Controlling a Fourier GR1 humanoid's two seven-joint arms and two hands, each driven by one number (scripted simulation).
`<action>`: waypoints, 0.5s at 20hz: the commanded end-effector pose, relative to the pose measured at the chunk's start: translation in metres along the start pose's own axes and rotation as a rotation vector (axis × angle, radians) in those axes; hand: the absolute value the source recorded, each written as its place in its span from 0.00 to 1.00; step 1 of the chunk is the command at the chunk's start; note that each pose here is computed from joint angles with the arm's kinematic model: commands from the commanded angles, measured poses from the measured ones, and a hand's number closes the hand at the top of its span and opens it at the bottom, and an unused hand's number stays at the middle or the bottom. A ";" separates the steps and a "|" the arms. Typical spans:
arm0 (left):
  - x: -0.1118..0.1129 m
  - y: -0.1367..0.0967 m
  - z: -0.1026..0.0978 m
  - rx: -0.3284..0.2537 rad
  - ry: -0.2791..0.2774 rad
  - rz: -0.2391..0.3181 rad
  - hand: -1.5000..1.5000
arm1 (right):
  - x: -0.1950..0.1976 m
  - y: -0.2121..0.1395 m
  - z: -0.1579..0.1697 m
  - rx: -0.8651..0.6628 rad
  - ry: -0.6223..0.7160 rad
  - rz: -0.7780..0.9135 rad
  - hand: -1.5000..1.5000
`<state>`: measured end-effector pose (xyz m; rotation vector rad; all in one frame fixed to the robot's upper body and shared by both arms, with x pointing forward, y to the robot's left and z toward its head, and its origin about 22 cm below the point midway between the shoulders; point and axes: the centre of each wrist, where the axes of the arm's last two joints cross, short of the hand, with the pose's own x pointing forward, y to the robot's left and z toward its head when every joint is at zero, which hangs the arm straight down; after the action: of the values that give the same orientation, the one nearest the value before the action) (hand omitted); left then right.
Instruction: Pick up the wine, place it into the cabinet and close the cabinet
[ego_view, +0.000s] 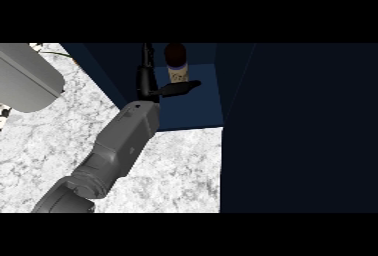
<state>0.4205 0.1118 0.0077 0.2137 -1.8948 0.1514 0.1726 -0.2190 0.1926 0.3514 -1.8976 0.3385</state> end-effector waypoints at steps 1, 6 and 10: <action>-0.016 0.012 0.013 0.000 0.035 0.014 0.00 | 0.016 0.007 0.012 0.013 -0.020 -0.002 0.00; -0.027 0.019 0.024 -0.020 0.047 0.042 0.00 | 0.009 0.007 0.005 0.028 -0.017 -0.014 0.00; -0.012 0.009 0.010 -0.009 0.029 0.098 0.00 | 0.010 -0.005 0.004 0.009 -0.030 -0.003 0.00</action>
<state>0.4192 0.1119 0.0057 0.1247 -1.9084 0.1353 0.1744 -0.2198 0.1959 0.3381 -1.9012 0.3431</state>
